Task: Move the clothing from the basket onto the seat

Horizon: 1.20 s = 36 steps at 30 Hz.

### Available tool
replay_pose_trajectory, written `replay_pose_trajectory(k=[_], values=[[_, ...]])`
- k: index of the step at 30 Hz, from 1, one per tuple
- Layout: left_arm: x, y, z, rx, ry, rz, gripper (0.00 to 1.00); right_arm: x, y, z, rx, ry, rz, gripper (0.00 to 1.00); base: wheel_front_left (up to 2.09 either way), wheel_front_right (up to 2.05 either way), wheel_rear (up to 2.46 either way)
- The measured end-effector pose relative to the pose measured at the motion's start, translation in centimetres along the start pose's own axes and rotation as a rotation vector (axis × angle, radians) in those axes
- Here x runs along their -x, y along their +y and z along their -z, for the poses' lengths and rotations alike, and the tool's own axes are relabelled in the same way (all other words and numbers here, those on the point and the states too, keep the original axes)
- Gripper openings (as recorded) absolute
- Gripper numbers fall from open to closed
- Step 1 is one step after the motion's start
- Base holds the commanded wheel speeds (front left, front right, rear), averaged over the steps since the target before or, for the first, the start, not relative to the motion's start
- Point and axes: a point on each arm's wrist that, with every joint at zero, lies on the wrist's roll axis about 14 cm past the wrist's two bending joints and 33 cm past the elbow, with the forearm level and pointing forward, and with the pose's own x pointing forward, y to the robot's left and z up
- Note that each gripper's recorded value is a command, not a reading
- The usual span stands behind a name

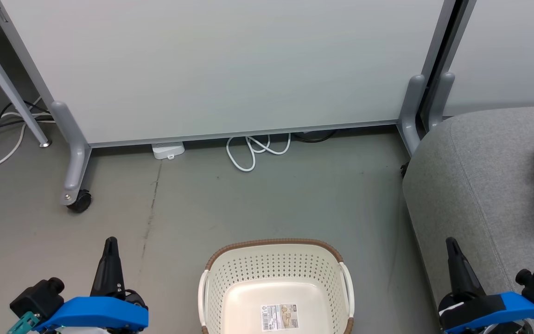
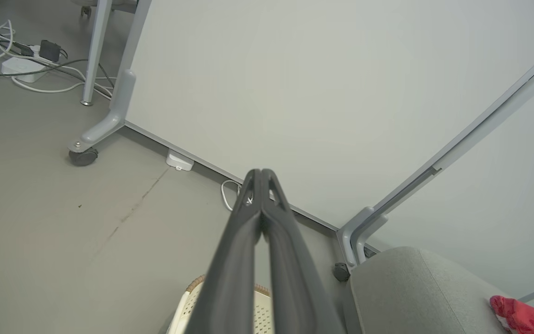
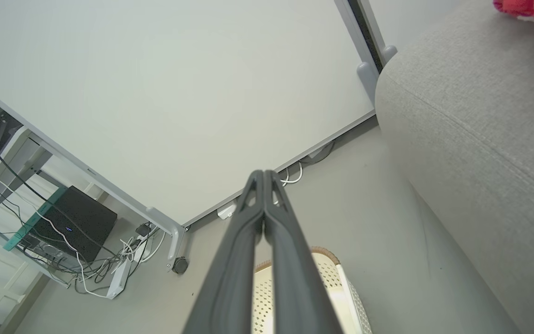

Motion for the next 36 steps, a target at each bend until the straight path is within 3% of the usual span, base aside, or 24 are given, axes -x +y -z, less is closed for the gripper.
replay_pose_trajectory(k=[36], values=[[-1.3,-0.5,-0.7,0.464,0.019,0.005,0.00,-0.3,-0.7,-1.6,-0.456,-0.022,0.030,0.00,0.00,0.00,0.00]])
